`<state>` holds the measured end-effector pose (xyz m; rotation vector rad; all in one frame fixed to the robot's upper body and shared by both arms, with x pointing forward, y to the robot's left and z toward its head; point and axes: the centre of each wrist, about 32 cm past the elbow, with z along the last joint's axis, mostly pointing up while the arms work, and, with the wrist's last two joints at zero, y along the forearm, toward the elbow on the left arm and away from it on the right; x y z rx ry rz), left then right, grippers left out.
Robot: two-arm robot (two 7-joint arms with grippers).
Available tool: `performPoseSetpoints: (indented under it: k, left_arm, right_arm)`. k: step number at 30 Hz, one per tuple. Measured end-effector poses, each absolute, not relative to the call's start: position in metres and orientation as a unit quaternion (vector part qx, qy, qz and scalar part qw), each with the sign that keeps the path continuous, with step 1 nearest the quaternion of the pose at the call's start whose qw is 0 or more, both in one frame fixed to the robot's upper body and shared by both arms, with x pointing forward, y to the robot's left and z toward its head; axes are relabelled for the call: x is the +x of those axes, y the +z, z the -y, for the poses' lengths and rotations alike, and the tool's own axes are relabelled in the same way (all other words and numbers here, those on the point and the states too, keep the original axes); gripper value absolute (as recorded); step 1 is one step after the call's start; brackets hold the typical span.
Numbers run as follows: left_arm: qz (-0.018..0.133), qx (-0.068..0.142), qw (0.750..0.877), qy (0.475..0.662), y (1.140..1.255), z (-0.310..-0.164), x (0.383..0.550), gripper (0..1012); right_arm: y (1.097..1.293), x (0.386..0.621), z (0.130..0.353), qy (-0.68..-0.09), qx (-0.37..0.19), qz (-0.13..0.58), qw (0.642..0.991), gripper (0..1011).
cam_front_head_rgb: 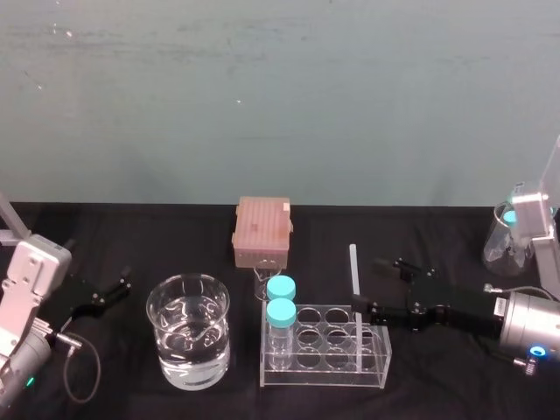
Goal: Pick up the stirring rod with one hand, then place it down.
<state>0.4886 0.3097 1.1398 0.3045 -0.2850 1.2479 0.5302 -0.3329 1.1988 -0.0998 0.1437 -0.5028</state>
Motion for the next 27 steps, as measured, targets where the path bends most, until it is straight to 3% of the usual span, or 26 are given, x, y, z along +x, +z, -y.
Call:
performPoseSetpoints:
  k: [5, 14, 21, 27]
  left_arm:
    - [0.132, 0.141, 0.791, 0.58, 1.14, -0.31, 0.489, 1005]
    - [0.132, 0.141, 0.791, 0.58, 1.14, -0.31, 0.489, 1005]
    - [0.132, 0.142, 0.791, 0.58, 1.14, -0.31, 0.489, 1005]
    - [0.132, 0.141, 0.791, 0.58, 1.14, -0.31, 0.489, 1005]
  right_arm:
    - [1.205, 0.532, 0.334, -0.234, -0.023, -0.065, 0.97, 1003]
    - [1.242, 0.54, 0.328, -0.226, 0.054, -0.027, 0.972, 1003]
    - [1.266, 0.544, 0.324, -0.282, 0.096, 0.01, 0.954, 1003]
    - [1.266, 0.542, 0.316, -0.378, 0.097, 0.028, 0.92, 1003]
